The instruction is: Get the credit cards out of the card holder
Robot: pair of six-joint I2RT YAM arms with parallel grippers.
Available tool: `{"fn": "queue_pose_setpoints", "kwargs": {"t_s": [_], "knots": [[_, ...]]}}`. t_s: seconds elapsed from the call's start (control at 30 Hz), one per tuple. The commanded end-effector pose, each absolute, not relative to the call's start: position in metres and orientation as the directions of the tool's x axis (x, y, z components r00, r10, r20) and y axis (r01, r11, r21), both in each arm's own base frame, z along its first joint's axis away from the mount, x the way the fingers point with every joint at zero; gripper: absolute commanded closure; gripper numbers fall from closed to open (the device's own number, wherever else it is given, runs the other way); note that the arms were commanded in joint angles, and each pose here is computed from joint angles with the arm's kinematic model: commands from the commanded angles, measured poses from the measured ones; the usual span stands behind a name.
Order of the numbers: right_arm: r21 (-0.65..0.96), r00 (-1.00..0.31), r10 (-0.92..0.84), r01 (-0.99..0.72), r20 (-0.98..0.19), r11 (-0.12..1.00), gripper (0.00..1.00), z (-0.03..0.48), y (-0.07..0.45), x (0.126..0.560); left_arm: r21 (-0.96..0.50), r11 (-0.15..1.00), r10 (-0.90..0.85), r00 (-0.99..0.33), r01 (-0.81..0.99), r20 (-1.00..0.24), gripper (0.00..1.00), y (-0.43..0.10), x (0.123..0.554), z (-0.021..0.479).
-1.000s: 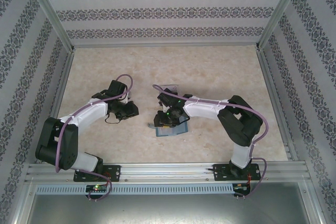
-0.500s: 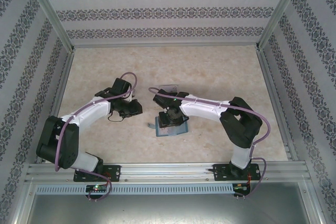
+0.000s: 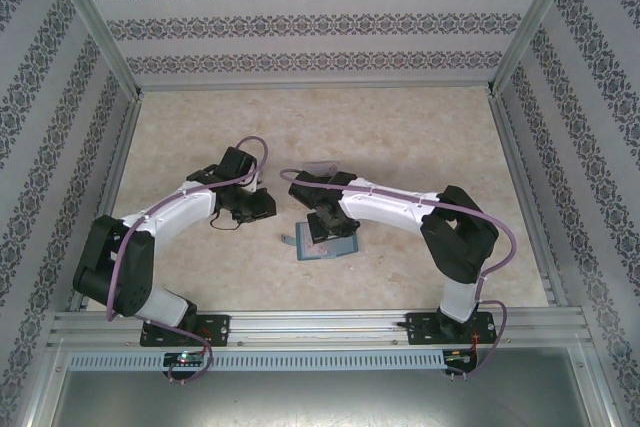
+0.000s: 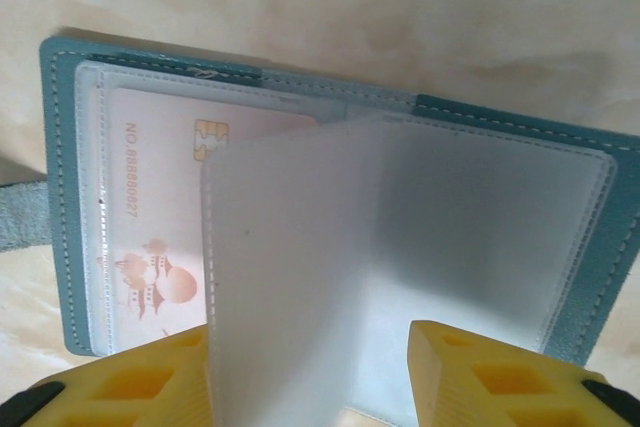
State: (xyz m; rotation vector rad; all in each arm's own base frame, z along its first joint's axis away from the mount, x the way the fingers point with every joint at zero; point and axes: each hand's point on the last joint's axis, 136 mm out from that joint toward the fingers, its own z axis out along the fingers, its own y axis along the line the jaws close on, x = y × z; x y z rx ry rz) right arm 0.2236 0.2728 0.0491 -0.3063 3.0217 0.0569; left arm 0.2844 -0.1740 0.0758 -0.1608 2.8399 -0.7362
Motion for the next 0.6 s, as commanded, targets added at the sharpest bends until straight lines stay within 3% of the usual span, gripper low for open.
{"fn": "queue_pose_setpoints", "kwargs": {"t_s": [0.0,0.27,0.57], "knots": [[-0.045,-0.968,-0.218,-0.214,-0.121,0.976,0.5,0.053,0.265,0.226,-0.484,0.874,-0.139,-0.976,-0.041,-0.168,0.8,-0.179,0.286,0.079],[-0.109,-0.97,-0.195,-0.181,-0.144,0.978,0.49,0.062,0.233,0.231,-0.451,0.892,-0.079,-0.98,0.011,-0.18,0.8,-0.194,0.28,0.086],[-0.044,-0.984,-0.132,-0.127,-0.123,0.991,0.49,0.049,0.213,0.23,-0.438,0.896,-0.005,-0.985,0.072,-0.172,0.8,-0.228,0.268,0.088]]}}
